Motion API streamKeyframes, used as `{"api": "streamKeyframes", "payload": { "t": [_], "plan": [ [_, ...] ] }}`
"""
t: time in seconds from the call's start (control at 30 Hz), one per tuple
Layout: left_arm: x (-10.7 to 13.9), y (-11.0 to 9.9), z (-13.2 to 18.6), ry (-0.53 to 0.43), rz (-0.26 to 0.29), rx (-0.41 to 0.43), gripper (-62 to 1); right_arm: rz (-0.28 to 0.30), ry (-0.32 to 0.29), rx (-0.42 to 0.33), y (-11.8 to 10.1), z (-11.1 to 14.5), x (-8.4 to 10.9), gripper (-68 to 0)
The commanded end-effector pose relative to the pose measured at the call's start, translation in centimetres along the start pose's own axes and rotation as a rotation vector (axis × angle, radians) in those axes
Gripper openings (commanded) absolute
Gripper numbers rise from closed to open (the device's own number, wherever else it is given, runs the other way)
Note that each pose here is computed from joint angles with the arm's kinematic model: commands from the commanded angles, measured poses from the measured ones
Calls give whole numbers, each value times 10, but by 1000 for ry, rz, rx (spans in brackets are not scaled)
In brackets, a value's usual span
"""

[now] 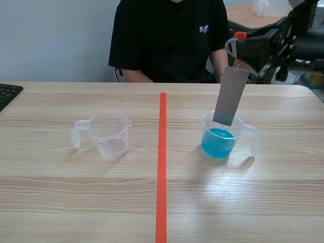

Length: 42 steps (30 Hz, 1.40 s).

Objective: Do the redox reaction experiment.
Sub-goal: 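Hold the plate still in the solution, then raise the plate and point at it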

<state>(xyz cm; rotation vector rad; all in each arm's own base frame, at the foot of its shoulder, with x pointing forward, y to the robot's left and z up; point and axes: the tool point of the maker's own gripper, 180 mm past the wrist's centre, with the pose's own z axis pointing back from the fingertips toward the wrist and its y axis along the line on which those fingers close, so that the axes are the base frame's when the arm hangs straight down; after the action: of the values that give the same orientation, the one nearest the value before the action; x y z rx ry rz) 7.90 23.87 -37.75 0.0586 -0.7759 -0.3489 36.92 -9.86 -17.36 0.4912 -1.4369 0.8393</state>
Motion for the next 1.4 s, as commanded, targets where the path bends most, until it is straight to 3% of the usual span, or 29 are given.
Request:
{"api": "streamKeyframes", "payload": {
  "t": [0.0, 0.27, 0.53, 1.1, 1.37],
  "plan": [
    [4, -2, 0, -17, 6, -5, -563, 28, -43, 6, -2, 6, 18, -660],
    [4, -2, 0, -18, 6, -4, -563, 72, -67, 3, -1, 17, 41, -660],
    [4, -2, 0, -18, 6, -4, -563, 73, -111, 11, -1, 23, 63, -660],
    [5, -2, 0, -21, 2, -8, -563, 71, -127, 0, -4, 27, 74, -660],
    [29, -9, -9, -82, -79, -148, -563, 71, -121, 0, -4, 27, 73, -660]
  ]
}}
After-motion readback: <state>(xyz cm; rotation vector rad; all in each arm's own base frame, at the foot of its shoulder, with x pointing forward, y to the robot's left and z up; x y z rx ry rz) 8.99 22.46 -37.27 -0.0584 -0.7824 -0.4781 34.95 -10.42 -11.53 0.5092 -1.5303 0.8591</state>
